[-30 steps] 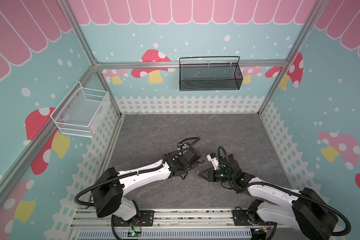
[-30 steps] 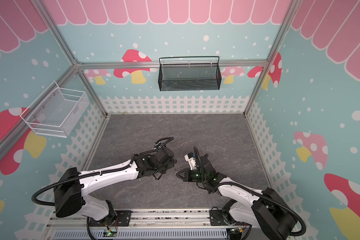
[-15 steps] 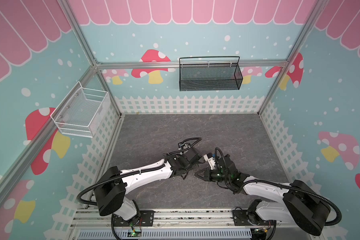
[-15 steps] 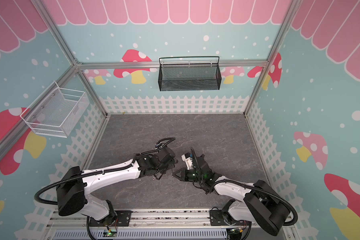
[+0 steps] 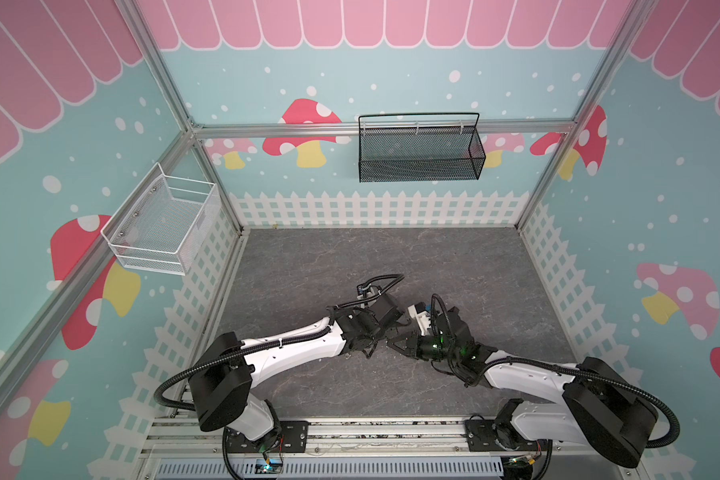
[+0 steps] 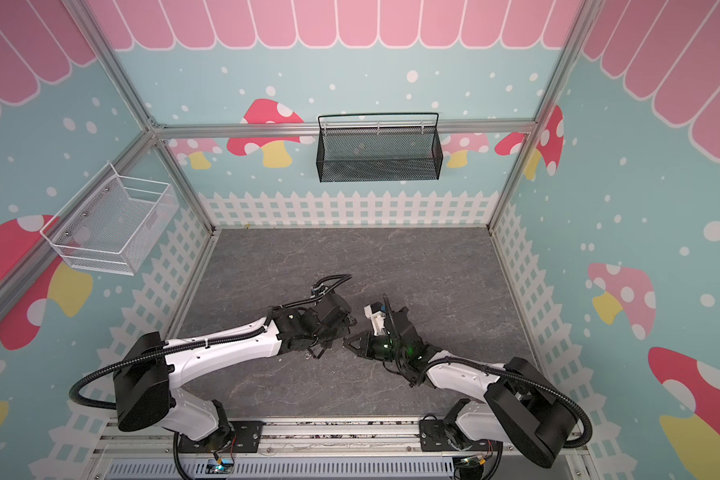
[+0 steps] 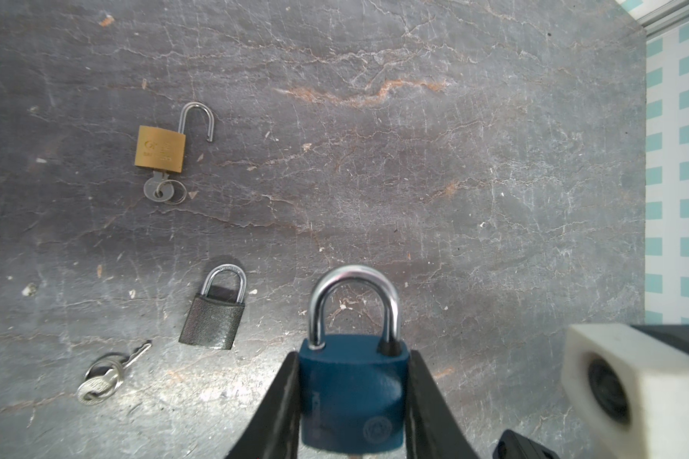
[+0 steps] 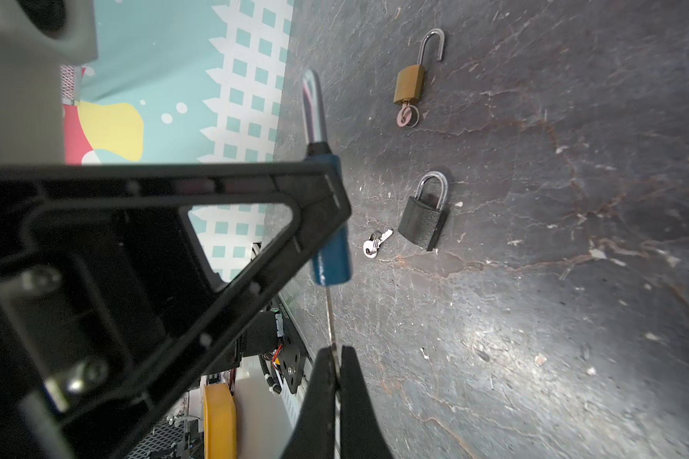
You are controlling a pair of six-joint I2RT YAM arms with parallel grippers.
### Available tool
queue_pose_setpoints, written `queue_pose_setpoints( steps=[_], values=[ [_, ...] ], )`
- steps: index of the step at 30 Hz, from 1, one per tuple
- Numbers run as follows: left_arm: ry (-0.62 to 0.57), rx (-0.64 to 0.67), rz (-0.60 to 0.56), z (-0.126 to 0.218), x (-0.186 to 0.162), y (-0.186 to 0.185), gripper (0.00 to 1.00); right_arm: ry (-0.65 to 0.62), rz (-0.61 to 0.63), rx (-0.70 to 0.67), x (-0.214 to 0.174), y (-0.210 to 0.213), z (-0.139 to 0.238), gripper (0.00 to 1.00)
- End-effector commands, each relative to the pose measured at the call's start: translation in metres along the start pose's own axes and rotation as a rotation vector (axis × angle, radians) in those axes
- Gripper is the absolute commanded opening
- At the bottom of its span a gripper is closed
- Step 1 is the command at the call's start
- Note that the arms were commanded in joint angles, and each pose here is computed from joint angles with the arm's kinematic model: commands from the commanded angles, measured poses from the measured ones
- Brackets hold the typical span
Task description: Unlock with the key
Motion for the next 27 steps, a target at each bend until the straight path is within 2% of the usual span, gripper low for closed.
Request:
queue_pose_setpoints(
  steps=[1, 10, 27],
  values=[
    [-0.036, -0.027, 0.018, 0.006, 0.009, -0.011, 0.00, -0.045, -0.020, -0.006, 0.008, 0.004, 0.000, 0.00],
    [-0.037, -0.027, 0.028, 0.007, 0.009, -0.009, 0.00, -0.069, -0.016, -0.012, 0.013, 0.006, 0.001, 0.00],
    [0.060, -0.083, 0.053, 0.014, -0.007, -0.016, 0.00, -0.156, 0.044, -0.022, 0.034, 0.017, 0.003, 0.00]
  ],
)
Point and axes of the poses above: each gripper's point midway between its finger pads, its own z axis back along the fingers, its own y axis along the line the jaws close on, x = y × z, the point moved 6 cm from there along z, back along the fingers, and after that the axes turned 14 degrees about z, right-handed, at the moved point
